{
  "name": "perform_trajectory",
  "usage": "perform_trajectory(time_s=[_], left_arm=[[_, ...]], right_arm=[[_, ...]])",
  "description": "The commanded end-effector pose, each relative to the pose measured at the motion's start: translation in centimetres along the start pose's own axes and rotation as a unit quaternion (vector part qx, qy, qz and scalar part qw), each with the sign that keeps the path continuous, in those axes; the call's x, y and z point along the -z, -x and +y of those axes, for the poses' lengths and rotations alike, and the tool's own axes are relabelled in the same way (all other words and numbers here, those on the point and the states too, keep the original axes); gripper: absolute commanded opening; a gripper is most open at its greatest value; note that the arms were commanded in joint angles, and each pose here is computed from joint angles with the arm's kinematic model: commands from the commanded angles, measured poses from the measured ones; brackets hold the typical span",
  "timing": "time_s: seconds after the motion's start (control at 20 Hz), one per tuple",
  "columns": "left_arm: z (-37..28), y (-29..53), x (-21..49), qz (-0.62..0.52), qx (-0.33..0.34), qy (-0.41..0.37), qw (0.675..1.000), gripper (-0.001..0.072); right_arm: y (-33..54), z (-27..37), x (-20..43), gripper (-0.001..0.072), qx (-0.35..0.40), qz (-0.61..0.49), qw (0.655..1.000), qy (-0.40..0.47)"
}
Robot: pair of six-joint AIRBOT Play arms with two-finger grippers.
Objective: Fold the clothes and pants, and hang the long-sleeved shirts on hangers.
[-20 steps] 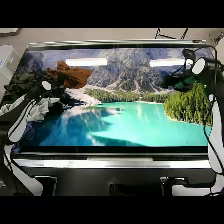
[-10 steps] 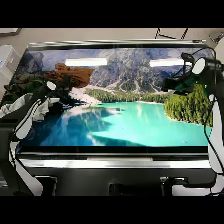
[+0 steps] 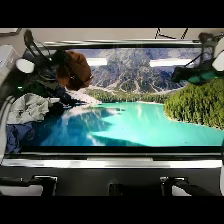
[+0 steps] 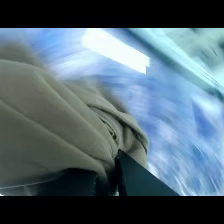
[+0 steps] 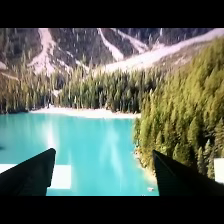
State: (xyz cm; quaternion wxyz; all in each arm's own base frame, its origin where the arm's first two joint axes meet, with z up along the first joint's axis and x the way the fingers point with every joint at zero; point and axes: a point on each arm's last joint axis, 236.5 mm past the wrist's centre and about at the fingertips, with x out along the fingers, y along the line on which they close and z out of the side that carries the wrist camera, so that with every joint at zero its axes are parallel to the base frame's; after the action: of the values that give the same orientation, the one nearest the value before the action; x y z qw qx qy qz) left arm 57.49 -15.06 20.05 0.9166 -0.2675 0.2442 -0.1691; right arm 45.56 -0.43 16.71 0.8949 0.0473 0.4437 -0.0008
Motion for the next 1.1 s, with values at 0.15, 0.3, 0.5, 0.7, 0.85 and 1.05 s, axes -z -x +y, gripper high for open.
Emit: perform_trajectory(time_s=[0.15,0.3,0.5,0.7,0.85,1.05], left_arm=[[-23.5,17.6,1.6,-0.040,0.197,-0.215,0.956,0.0028],[-26.8,18.2,5.2,-0.019,0.215,-0.253,0.943,0.0028],[-21.6,10.2,13.1,0.087,0.135,-0.218,0.963,0.0028],[-10.6,1.1,26.9,0.256,0.021,-0.141,0.956,0.0029],[-3.2,-0.1,33.2,0.366,-0.087,-0.021,0.926,0.0030],[0.1,3.3,32.7,0.445,-0.096,0.021,0.890,0.0708]], right_arm=[[15.2,0.6,-5.2,0.0681,0.006,-0.215,0.977,0.018],[19.9,0.8,-4.8,0.0681,0.005,-0.257,0.966,0.020],[20.2,0.8,-2.6,0.0681,0.003,-0.224,0.975,0.010],[13.4,0.3,1.9,0.0681,0.007,-0.063,0.998,-0.003],[6.2,0.6,5.1,0.0681,-0.005,0.056,0.998,-0.011],[-3.4,3.4,11.5,0.0681,-0.073,0.203,0.975,-0.049]])
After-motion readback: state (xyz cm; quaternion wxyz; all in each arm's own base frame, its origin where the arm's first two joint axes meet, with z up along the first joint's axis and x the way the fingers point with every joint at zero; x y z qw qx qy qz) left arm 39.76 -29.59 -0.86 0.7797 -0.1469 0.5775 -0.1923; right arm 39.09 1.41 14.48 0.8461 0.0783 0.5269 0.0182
